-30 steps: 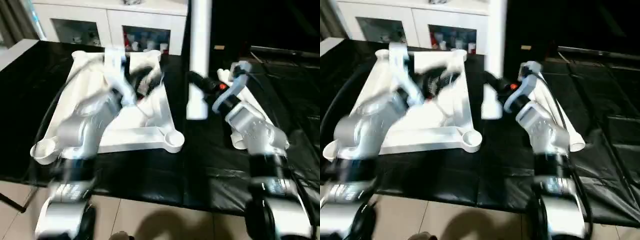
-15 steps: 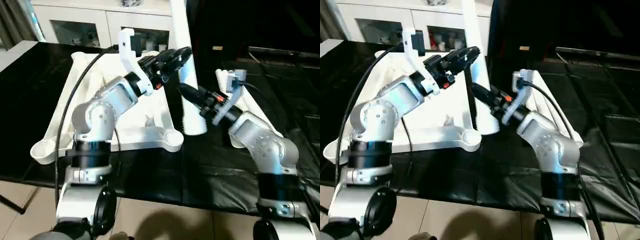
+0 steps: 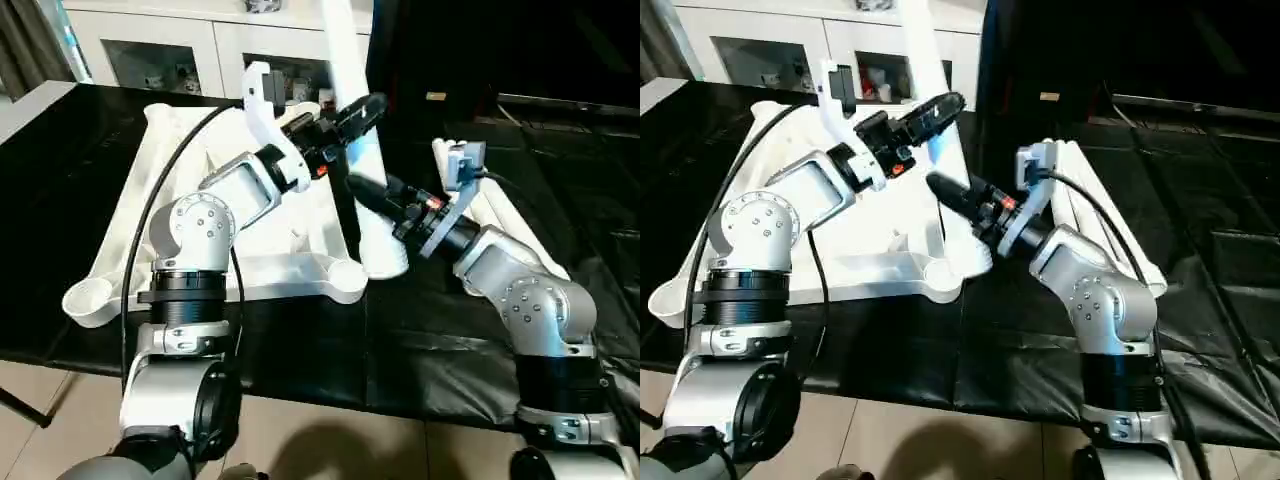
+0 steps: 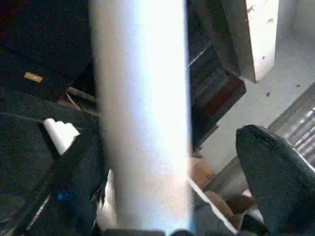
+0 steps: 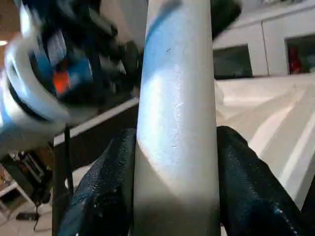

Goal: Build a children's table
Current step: Pick table leg

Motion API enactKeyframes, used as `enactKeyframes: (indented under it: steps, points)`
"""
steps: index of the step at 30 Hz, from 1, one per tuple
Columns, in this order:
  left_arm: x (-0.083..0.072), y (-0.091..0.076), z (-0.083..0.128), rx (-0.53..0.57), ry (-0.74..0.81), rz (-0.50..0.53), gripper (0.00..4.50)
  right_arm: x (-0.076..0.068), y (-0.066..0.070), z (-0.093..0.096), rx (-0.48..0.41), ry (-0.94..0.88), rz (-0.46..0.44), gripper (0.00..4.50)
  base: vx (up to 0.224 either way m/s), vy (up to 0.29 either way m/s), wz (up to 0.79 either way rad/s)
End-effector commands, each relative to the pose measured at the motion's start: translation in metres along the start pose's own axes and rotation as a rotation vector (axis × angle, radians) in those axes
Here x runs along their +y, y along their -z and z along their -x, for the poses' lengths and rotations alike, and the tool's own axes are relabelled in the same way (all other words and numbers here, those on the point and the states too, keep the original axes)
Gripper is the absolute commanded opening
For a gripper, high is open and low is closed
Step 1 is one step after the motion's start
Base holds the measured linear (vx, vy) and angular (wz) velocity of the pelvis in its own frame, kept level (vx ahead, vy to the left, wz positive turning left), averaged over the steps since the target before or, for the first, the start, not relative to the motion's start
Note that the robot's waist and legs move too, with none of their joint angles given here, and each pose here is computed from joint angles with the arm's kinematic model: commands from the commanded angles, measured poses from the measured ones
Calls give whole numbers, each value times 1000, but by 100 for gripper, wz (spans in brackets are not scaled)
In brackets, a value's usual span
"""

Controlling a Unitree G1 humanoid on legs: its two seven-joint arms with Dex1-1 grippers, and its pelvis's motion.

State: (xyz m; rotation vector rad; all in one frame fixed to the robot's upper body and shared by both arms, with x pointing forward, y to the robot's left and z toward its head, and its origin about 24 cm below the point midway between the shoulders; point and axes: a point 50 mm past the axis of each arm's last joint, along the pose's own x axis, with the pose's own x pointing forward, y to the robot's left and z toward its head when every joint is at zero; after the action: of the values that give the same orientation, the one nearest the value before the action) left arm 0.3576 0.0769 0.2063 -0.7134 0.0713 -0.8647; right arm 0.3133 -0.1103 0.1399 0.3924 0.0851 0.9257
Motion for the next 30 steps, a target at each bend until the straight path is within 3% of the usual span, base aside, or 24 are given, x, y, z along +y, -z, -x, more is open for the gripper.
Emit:
enactKeyframes:
  steps: [1, 2, 4, 7, 9, 12, 20, 21, 30]
  points:
    - [-6, -4, -5, -7, 9, 14, 387, 0, -4, -1, 0, 39, 58, 185, 0, 0, 0]
    - [-5, -4, -6, -11, 1, 22, 387, -1, -3, -2, -2, 64, 75, 185, 0, 0, 0]
    - [-6, -3, -7, -14, -4, 39, 334, -2, -1, -4, 31, 88, 111, 185, 0, 0, 0]
    - [-8, 0, -8, -5, 0, 39, 343, -2, 1, -5, 56, 95, 153, 185, 0, 0, 0]
    - [-9, 2, -9, 8, -3, 25, 298, -2, 1, -6, 51, 96, 169, 185, 0, 0, 0]
    - [-9, 5, -9, 25, -9, 4, 296, -1, 1, -6, 47, 90, 192, 185, 0, 0, 0]
    - [-9, 15, -9, 73, -24, -64, 261, 0, 3, -7, 57, 82, 221, 185, 0, 0, 0]
    - [-9, 15, -9, 74, -27, -71, 230, 0, 3, -7, 57, 82, 223, 185, 0, 0, 0]
    - [-3, 8, -8, 15, -84, -80, 187, -1, 5, -8, 86, 85, 226, 185, 0, 0, 0]
